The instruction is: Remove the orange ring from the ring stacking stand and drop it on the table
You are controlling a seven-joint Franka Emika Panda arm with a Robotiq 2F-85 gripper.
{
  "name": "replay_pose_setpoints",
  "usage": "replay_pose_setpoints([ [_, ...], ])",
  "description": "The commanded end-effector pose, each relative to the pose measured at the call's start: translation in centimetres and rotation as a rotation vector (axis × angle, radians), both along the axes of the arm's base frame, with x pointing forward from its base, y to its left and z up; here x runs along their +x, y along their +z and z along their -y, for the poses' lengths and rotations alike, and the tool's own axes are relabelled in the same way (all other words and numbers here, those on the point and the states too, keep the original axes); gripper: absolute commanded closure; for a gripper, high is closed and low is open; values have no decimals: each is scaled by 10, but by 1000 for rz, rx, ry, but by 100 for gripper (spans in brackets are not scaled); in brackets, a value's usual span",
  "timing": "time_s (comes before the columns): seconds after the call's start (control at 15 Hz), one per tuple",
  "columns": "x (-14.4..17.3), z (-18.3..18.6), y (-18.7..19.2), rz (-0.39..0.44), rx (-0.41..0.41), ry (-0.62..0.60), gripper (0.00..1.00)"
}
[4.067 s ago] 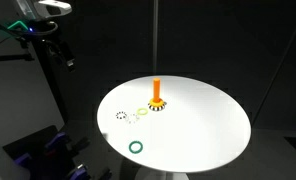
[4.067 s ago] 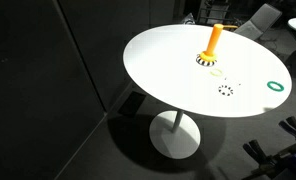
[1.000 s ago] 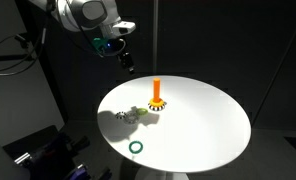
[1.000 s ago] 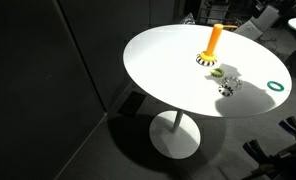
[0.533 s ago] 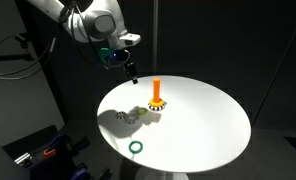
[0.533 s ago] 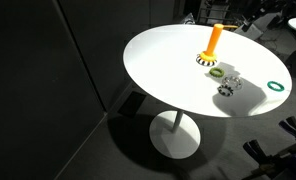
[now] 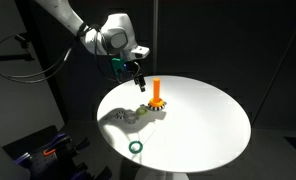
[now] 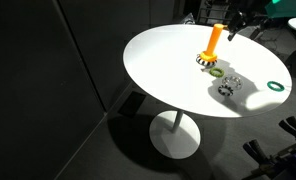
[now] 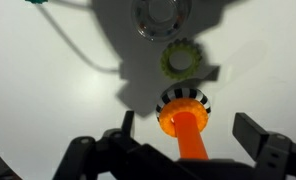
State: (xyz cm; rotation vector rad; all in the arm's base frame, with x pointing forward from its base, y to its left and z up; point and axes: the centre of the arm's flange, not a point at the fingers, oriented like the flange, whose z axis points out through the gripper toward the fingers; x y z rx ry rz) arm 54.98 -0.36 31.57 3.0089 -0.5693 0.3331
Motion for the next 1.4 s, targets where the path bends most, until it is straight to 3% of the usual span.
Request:
replay_pose_setpoints([
  [0.0, 29, -1, -15, 20, 3, -26, 0],
  [0.47, 60, -4, -45, 44, -20, -65, 0],
  [1.33, 92, -14, -106, 34, -70, -111, 0],
])
